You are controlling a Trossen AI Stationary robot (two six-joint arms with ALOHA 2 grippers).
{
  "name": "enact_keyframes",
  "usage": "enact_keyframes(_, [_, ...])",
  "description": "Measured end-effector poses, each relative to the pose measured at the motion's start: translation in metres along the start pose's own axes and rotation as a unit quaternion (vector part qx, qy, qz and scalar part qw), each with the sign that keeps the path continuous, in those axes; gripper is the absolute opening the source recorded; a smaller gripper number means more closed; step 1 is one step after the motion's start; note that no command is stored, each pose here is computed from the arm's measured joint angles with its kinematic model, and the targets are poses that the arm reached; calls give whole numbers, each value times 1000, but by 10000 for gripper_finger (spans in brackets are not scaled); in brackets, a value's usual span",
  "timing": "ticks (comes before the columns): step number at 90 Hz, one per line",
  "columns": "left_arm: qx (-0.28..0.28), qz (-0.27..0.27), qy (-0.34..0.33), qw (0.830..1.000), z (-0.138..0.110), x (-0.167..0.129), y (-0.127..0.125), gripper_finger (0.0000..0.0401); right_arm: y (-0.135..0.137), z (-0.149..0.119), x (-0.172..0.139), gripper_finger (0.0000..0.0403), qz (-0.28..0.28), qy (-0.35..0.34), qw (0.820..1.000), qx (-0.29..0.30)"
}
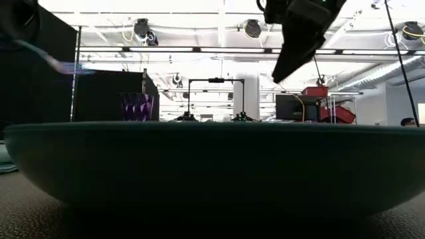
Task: Set table place
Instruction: Put the blue fork on top of the blue table napkin
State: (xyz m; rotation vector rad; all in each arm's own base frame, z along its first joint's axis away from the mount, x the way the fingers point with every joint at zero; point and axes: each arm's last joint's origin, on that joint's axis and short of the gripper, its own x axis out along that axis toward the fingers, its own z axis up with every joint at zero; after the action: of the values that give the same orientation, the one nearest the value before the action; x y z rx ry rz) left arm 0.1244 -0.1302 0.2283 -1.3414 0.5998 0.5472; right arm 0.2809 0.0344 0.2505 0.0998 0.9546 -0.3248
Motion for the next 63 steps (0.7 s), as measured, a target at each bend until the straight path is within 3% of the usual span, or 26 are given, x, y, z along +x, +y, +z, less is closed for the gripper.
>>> enact_keyframes(17, [51,15,-46,998,-22,20,10,0,8,-8,0,258,8,10,1000,23])
enact_keyframes(29, [52,-43,-79,995,-39,27,11,0,17,-11,-3,258,18,8,999,33])
enact_keyframes(63, [99,-28,-61,993,-76,47,35,0,31,-12,-7,258,57,-5,995,76])
